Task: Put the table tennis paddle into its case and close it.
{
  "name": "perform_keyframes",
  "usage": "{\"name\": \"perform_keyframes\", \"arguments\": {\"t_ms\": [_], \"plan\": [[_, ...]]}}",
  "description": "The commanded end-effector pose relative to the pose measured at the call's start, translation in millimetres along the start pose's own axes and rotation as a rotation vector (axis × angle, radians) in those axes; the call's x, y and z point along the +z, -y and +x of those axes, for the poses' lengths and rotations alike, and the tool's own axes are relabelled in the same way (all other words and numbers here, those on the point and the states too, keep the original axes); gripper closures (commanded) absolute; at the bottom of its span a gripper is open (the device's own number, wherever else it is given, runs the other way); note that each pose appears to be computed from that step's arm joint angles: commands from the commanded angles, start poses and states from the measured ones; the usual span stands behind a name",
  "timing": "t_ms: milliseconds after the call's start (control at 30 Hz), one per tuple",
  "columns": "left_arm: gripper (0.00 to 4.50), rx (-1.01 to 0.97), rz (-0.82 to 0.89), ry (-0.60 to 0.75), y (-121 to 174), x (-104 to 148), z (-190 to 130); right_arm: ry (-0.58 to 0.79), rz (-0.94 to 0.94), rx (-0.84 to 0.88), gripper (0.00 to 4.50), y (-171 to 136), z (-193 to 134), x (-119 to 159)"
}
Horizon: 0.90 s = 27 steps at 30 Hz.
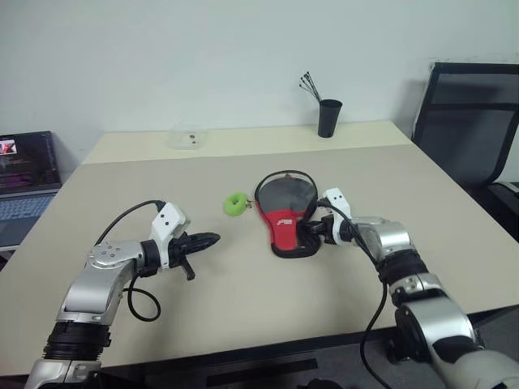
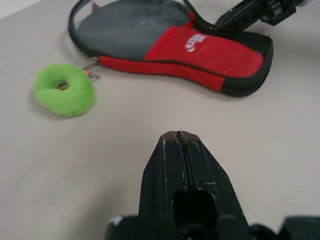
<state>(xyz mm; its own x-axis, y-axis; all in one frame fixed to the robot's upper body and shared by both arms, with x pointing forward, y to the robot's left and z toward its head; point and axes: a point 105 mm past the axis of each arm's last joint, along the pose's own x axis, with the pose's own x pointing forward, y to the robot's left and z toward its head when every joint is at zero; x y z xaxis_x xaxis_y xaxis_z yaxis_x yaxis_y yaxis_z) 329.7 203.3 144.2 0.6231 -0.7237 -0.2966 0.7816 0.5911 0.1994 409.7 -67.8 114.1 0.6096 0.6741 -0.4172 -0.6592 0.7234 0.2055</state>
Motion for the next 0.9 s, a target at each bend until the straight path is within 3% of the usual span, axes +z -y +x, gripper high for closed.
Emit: {"name": "perform_keyframes", "arguments": {"t_ms": [33,567,900], "plan": [[4.5,-0.076,0.029,0.015,12.8,10.5,-5.8,0.06,0.003,0.07,4.48,-31.4,-7.0,17.3],[4.5,-0.269,-0.03,-0.093,67.5,-11.3,-36.3,-0.056,0.078,0.195,4.48,-115.4,-40.7,-55.6],[4.5,-0.304,-0.049,-0.113,75.6,-22.9,-44.9,-0.109,0.091,0.171,4.48,-115.3,-56.9,-75.3]]}}
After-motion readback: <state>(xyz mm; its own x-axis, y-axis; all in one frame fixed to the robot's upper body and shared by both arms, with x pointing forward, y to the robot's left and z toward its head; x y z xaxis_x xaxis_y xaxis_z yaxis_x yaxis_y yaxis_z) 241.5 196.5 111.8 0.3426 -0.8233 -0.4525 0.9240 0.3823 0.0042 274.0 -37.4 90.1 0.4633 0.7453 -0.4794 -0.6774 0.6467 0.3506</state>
